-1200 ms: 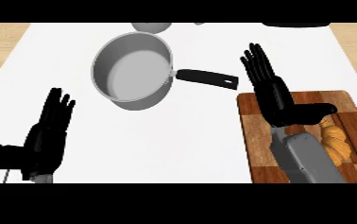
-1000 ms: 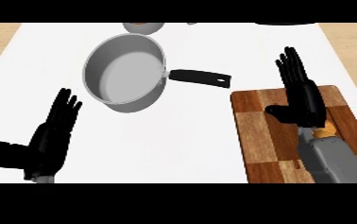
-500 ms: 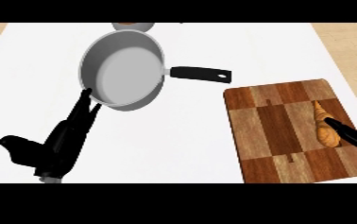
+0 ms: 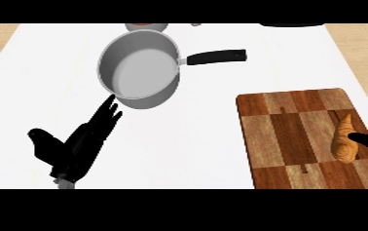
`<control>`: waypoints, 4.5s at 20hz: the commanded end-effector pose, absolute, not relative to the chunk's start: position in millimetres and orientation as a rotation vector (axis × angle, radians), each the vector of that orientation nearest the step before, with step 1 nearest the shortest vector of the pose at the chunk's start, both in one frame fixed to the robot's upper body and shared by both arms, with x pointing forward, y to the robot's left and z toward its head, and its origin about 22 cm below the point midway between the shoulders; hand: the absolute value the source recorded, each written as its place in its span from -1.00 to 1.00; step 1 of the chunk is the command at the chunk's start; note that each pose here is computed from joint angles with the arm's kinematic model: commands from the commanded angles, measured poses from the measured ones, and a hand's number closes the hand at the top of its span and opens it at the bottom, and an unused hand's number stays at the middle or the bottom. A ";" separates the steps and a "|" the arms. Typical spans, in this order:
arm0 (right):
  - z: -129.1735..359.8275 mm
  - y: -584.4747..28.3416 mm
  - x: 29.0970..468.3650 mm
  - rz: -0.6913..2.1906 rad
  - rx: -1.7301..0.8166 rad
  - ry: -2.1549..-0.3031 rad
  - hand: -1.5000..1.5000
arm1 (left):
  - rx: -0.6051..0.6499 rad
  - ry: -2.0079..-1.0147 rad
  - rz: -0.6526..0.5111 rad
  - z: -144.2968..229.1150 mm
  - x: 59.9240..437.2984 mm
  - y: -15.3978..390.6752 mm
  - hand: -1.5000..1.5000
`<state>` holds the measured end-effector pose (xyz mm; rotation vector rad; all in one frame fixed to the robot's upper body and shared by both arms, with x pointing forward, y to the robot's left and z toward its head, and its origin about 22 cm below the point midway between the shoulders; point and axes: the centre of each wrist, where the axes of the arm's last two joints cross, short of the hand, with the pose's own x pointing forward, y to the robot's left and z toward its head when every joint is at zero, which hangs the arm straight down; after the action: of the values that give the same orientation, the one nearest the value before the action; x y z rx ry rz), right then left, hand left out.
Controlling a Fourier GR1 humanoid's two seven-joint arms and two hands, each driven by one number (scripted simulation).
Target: Pick the croissant from the cutting board and place it in the pot
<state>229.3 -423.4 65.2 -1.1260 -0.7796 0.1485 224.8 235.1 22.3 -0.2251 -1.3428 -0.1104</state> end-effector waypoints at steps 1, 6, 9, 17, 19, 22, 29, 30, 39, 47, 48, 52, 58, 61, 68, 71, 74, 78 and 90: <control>126.7 -392.8 238.9 0.188 -1.093 -0.693 -1.00 | -0.228 -1.308 -0.132 12.2 228.9 229.4 0.00; 178.2 -354.1 242.2 0.155 -1.009 -0.566 -1.00 | -0.254 -1.335 -0.137 22.9 237.5 242.2 0.00; 197.6 -353.5 246.8 0.083 -0.978 -0.519 -1.00 | -0.290 -1.326 -0.152 22.7 231.8 213.3 0.00; 177.5 -333.3 254.7 0.026 -0.899 -0.552 -1.00 | -0.282 -1.320 -0.162 21.3 232.3 213.7 0.00; 167.7 -332.6 257.4 0.014 -0.893 -0.557 -1.00 | -0.249 -1.331 -0.152 29.3 253.0 225.0 0.00; 154.2 -330.7 257.2 0.052 -0.899 -0.531 -1.00 | -0.280 -1.318 -0.153 21.5 233.7 216.1 0.00; 117.8 -322.4 256.2 0.112 -0.974 -0.400 -1.00 | -0.294 -1.333 -0.155 30.8 244.0 206.4 0.00; 123.5 -348.6 254.3 0.116 -0.999 -0.358 -1.00 | -0.269 -1.319 -0.148 31.9 244.6 223.4 0.00; 99.1 -319.3 250.7 0.166 -0.960 -0.354 -1.00 | -0.278 -1.328 -0.128 36.5 259.2 205.5 0.00; 80.4 -323.3 246.2 0.128 -0.943 -0.324 -1.00 | -0.278 -1.333 -0.131 19.6 248.0 229.0 0.00; 71.4 -326.2 244.9 0.144 -0.956 -0.305 -1.00 | -0.282 -1.311 -0.166 30.5 230.7 211.0 0.00; 65.5 -324.4 248.5 0.123 -0.946 -0.313 -1.00 | -0.269 -1.314 -0.150 14.7 231.5 220.5 0.00; 64.5 -337.0 263.8 0.131 -0.950 -0.279 -1.00 | -0.277 -1.317 -0.153 22.6 250.5 212.1 0.00; 37.5 -340.8 241.7 0.127 -0.938 -0.270 -1.00 | -0.257 -1.314 -0.153 12.8 231.0 223.2 0.00; 33.4 -336.3 252.2 0.150 -0.859 -0.407 1.00 | -0.268 -1.338 -0.150 11.1 227.4 243.1 0.00; 44.2 -341.2 262.2 0.167 -0.892 -0.465 1.00 | -0.291 -1.320 -0.144 10.0 248.8 212.5 0.00; 21.9 -344.0 248.7 0.191 -0.921 -0.452 1.00 | -0.271 -1.316 -0.142 29.1 240.6 223.8 0.00; 32.6 -328.6 274.8 0.215 -0.955 -0.457 1.00 | -0.261 -1.330 -0.140 20.3 241.0 214.6 0.00; 52.4 -190.9 233.1 1.148 -0.722 -0.988 1.00 | -0.278 -1.316 -0.134 23.5 242.8 213.8 0.00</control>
<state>247.4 -212.3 43.0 -0.7338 -0.9071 1.0153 243.7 211.0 23.3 -0.2844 -1.3209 -0.1551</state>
